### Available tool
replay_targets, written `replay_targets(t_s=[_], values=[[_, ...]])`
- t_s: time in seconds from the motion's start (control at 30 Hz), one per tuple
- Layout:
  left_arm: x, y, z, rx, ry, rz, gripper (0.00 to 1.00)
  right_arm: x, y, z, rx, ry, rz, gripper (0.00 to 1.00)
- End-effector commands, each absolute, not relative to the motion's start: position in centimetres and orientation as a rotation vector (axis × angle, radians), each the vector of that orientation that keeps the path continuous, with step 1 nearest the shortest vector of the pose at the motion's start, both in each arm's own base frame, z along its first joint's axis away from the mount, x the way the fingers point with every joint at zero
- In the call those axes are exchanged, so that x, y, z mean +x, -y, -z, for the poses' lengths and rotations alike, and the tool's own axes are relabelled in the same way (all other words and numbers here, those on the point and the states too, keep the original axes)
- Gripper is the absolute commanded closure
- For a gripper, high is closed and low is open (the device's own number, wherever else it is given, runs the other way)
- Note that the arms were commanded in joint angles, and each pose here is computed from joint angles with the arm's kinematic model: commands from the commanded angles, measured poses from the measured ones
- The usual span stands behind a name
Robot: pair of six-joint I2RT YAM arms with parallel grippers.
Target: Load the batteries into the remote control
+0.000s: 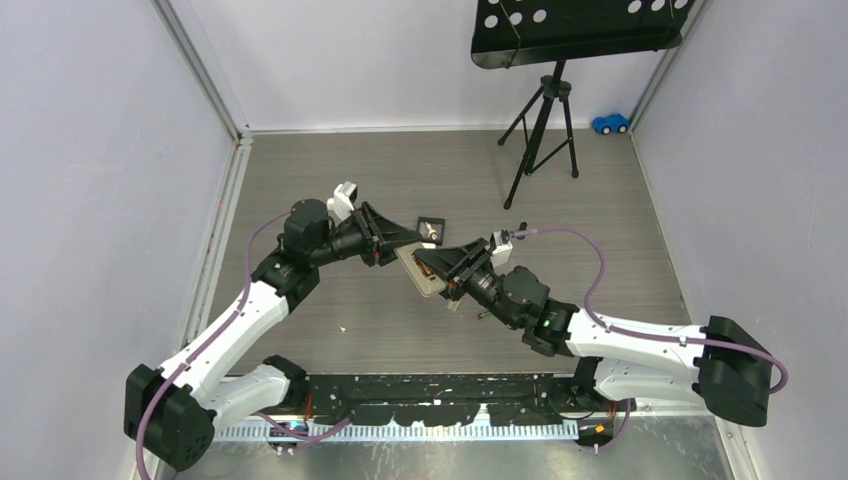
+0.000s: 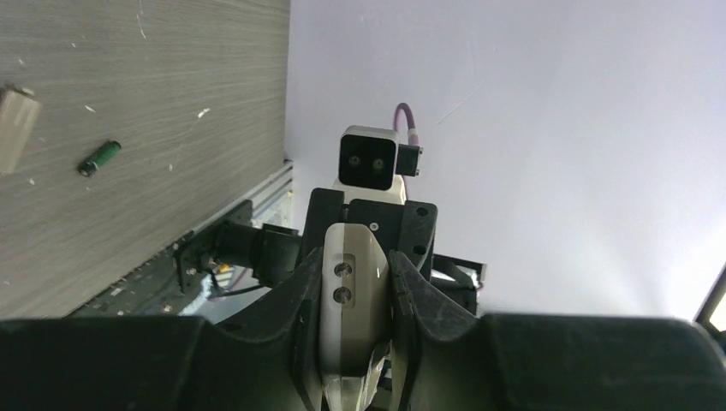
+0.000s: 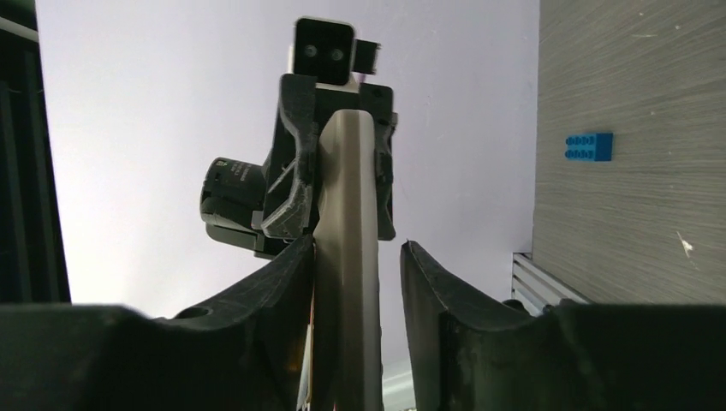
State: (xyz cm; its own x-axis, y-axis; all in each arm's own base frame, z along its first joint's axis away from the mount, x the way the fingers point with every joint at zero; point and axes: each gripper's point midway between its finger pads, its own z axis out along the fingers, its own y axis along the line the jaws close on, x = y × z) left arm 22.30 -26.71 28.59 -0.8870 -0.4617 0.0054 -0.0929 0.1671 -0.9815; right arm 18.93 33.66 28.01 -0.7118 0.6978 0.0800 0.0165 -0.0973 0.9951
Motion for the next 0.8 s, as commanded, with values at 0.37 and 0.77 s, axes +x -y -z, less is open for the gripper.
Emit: replay_targets(t_s=[0.37,0.77], values=[[19.6,26.2,-29.8,0.202,-2.078,1.569,1.00,16.8,-30.1,-29.8,0.312,-1.613,-1.650,0.13],[17.6,26.8,-31.4,0.451,-1.990,1.666,1.00,14.6,-31.3,-28.7,-0.313,-1.809,-1.295,0.21]])
